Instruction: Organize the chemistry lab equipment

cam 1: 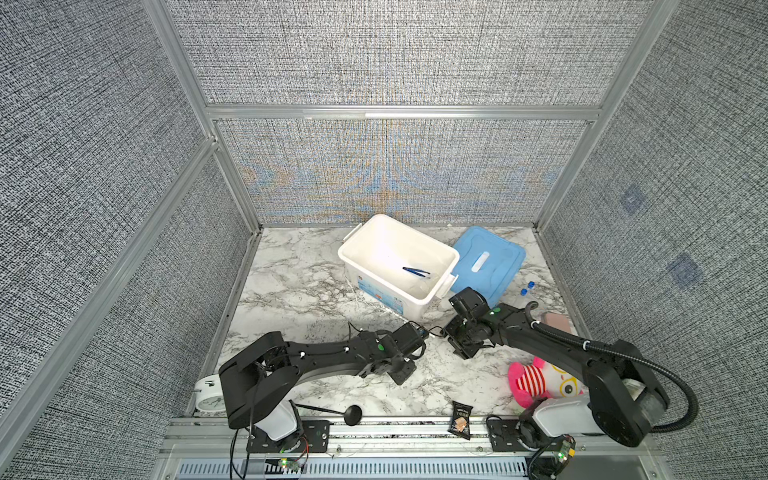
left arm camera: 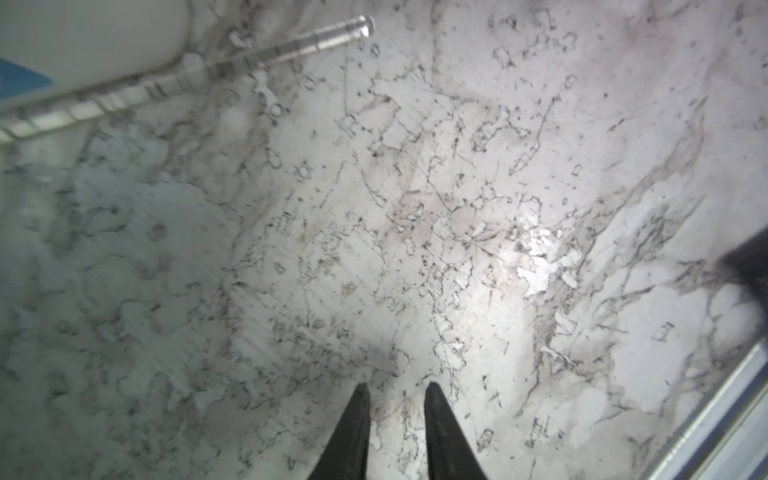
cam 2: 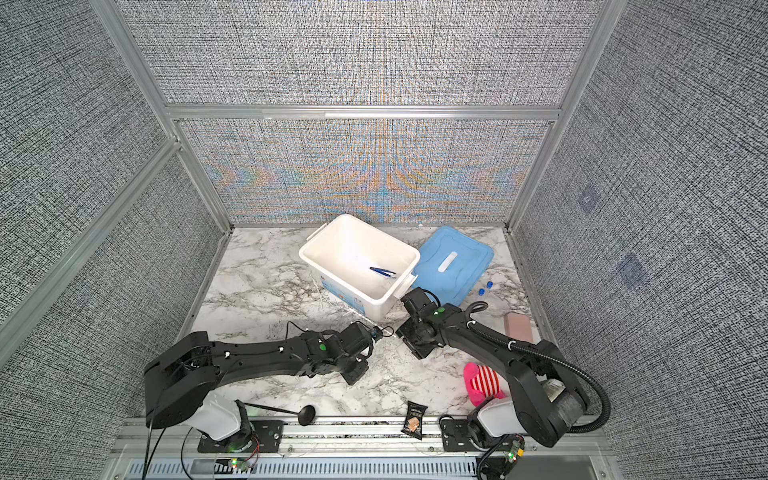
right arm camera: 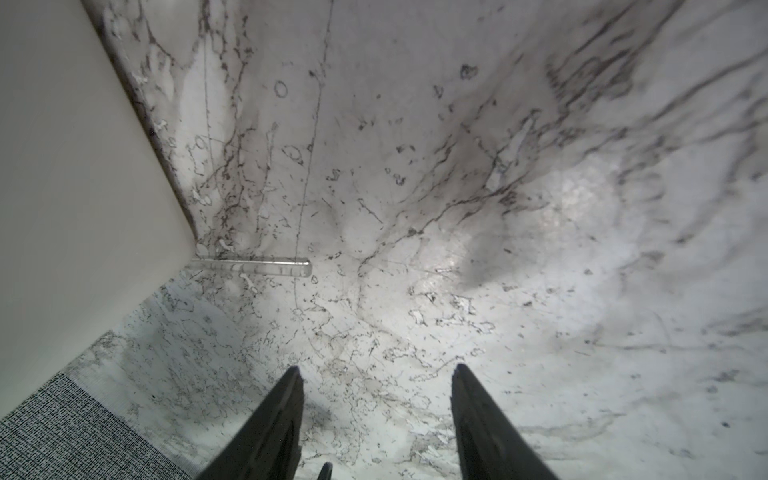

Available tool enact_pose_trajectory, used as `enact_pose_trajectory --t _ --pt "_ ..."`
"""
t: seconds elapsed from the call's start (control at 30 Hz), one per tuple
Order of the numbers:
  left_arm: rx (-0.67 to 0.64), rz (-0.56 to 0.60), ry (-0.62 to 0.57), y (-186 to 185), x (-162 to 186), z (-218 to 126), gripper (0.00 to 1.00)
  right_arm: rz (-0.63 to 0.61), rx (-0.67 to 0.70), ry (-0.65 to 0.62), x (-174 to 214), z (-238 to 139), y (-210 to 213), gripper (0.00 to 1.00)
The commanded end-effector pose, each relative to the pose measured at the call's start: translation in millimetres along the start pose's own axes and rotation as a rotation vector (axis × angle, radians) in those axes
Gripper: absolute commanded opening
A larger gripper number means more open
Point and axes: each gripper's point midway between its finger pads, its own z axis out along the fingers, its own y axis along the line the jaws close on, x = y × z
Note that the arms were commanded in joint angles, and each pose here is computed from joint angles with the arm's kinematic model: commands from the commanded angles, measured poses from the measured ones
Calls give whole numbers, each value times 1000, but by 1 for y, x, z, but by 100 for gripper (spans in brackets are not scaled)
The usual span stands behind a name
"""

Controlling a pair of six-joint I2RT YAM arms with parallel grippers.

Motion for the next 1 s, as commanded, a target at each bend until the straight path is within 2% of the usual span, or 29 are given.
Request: enact_pose_trajectory --t 0.0,0.13,0.2,0.23,0.33,0.47,0.57,0.67,0.73,0.83,0.97 --pt "-118 -38 -60 23 -9 -12 30 36 -21 20 4 1 5 56" --pt "-150 -88 -149 34 -16 -29 40 41 -25 -19 -2 -6 5 55" --pt "-151 -164 -189 46 -19 -36 46 31 -45 -29 -3 -9 8 53" --pt "-122 -211 -202 50 -19 -39 49 -17 -86 -31 -3 -9 16 52" --pt "-77 -339 -236 65 -22 -48 52 -287 -181 -27 1 -14 37 52" --pt "-75 -454 -306 83 -25 -65 54 -777 -188 -148 1 -26 33 53" --pt "-82 -551 -363 101 -24 -74 54 -1142 -247 -205 17 -23 26 52" --pt "-108 -627 -410 118 -20 -81 56 -1391 -363 -244 31 -18 29 52" --pt "-129 -678 -412 129 -16 -84 57 -1471 -408 -300 32 -11 32 50" --pt "-145 -729 -414 140 -11 -88 57 -1516 -442 -418 24 0 41 48" --pt "-147 -765 -427 146 -8 -94 59 -1535 -463 -447 17 10 52 47"
